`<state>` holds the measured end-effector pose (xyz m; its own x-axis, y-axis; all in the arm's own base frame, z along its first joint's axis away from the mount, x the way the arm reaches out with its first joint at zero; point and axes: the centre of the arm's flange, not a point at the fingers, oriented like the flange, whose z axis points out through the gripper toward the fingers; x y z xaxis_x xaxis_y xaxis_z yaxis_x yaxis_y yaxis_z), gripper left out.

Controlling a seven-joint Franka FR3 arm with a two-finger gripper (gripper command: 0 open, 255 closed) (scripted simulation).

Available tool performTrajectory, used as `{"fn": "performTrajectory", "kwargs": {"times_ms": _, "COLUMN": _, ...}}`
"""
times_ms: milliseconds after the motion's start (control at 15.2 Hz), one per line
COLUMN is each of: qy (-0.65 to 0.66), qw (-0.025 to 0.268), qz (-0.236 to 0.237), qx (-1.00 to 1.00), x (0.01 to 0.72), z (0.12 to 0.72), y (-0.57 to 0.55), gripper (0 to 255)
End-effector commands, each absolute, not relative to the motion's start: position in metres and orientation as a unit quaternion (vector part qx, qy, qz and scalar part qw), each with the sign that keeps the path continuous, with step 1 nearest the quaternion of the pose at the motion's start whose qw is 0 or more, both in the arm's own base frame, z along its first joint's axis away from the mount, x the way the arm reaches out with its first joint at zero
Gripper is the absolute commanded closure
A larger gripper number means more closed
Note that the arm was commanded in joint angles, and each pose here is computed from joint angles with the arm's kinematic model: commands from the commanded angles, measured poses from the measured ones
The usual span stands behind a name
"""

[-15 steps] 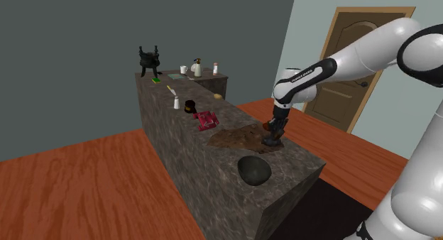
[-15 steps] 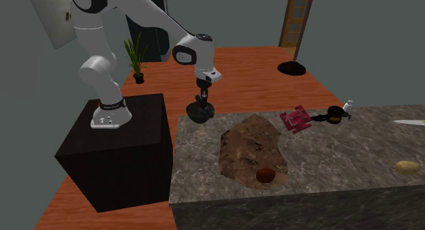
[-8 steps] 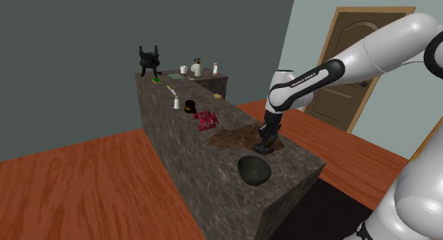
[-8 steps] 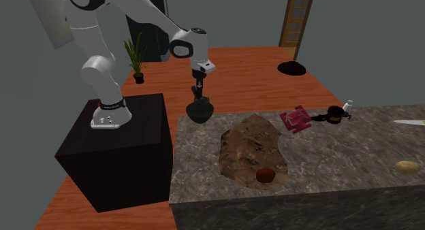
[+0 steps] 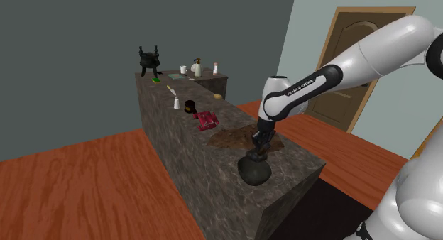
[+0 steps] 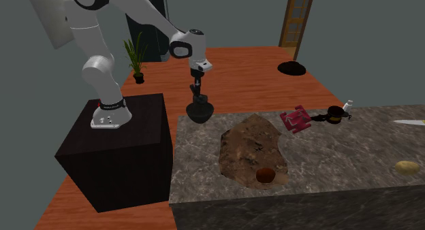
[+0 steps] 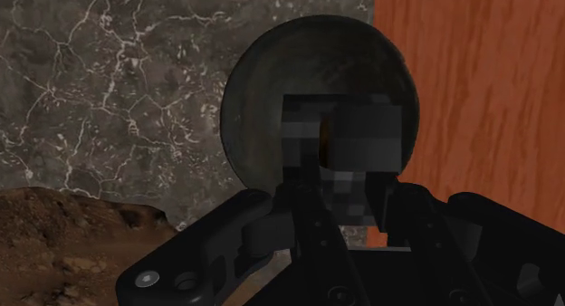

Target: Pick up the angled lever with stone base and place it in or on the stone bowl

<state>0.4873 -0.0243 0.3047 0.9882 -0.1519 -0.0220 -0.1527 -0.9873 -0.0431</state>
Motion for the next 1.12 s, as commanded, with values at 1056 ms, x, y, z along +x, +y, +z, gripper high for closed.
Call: {"fn": "performTrajectory", "kwargs": {"times_ms": 1056, "qy": 0.077, "qw": 0.022, "qz": 0.009, "qx": -0.997, "x": 0.487, "z": 0.242, "y": -0.025, "gripper": 255}}
